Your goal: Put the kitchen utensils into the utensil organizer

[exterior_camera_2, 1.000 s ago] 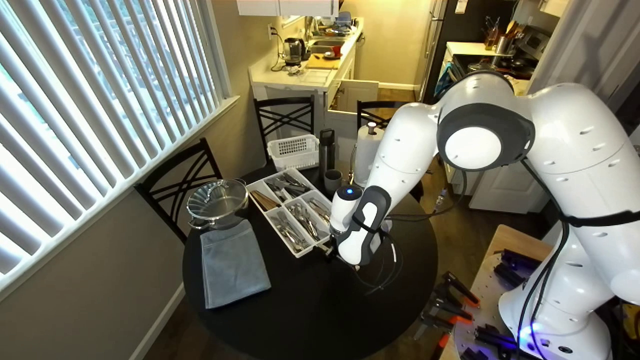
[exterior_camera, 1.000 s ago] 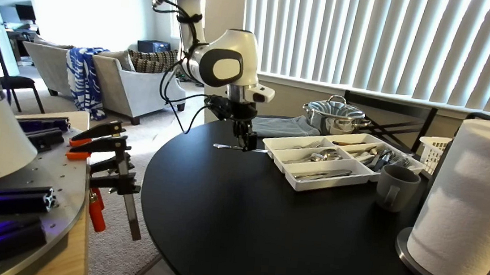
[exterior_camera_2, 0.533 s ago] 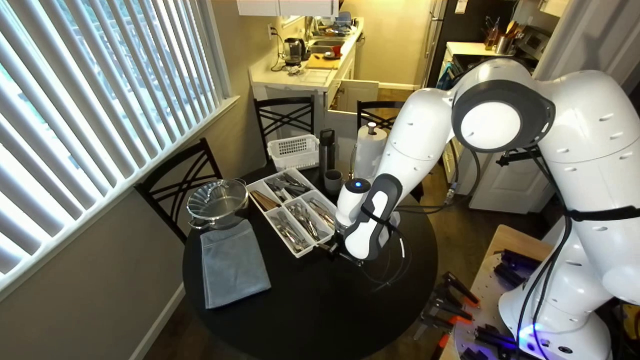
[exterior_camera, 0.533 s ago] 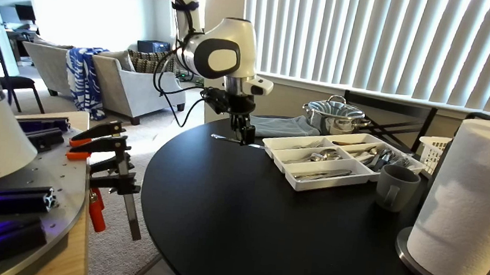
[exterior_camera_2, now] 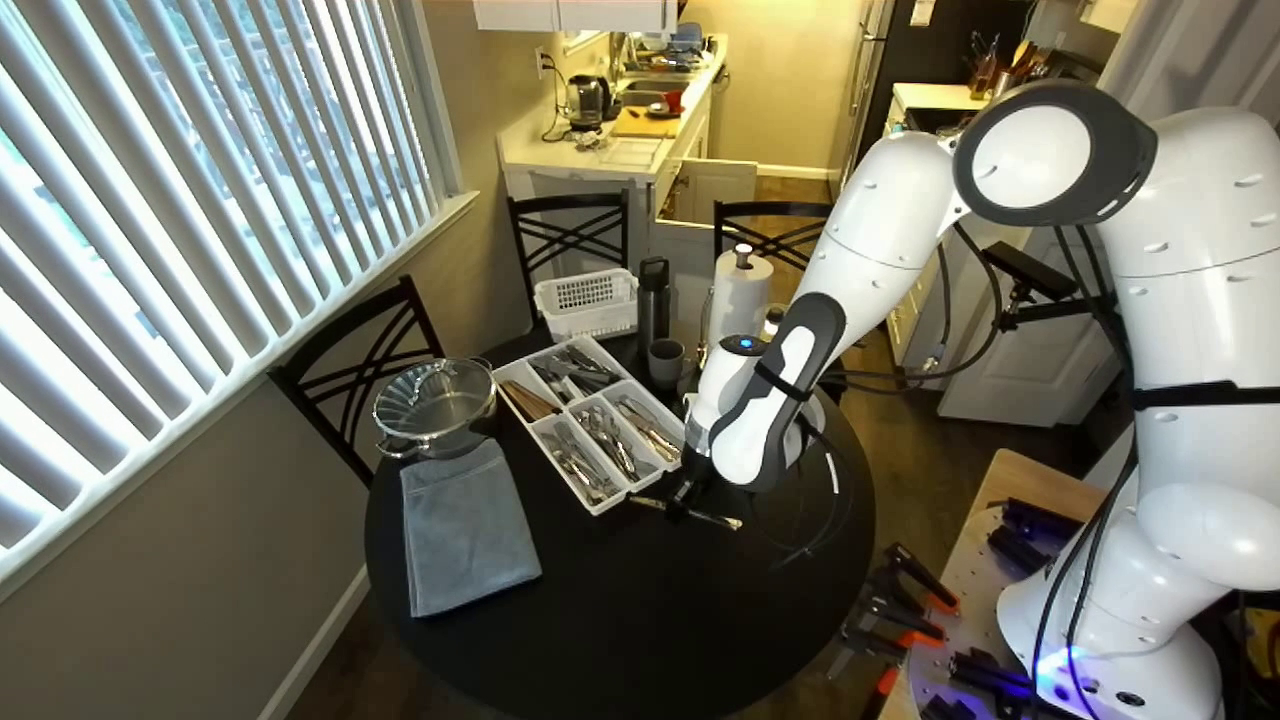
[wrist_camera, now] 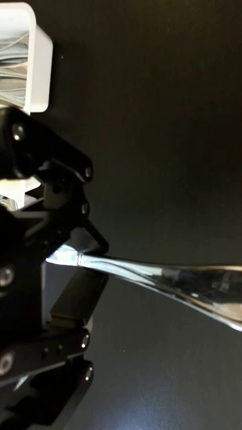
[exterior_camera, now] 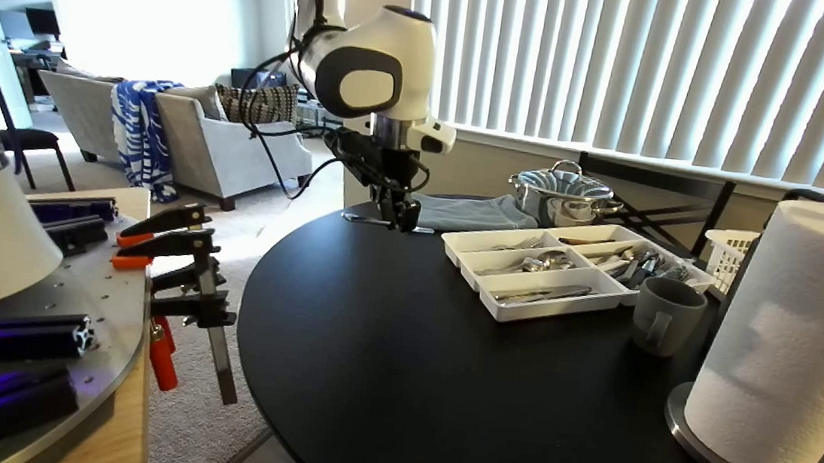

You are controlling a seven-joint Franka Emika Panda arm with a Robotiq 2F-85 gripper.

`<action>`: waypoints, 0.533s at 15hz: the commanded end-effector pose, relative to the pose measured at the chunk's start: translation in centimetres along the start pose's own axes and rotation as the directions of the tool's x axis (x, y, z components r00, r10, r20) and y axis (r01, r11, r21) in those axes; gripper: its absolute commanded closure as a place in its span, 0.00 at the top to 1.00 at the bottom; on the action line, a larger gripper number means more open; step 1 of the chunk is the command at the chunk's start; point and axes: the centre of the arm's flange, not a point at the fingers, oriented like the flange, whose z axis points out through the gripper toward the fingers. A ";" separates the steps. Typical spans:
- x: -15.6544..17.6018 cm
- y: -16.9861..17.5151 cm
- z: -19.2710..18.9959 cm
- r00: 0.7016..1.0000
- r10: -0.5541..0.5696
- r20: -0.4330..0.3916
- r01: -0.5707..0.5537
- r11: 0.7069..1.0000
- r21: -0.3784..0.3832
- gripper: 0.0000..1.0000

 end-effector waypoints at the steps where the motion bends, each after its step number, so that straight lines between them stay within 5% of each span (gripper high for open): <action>1: 1.1 2.6 -1.6 0.995 0.092 -0.036 -0.092 0.996 0.011 0.05; 8: 10.0 7.7 -3.3 0.979 0.170 -0.116 -0.179 0.981 -0.072 0.05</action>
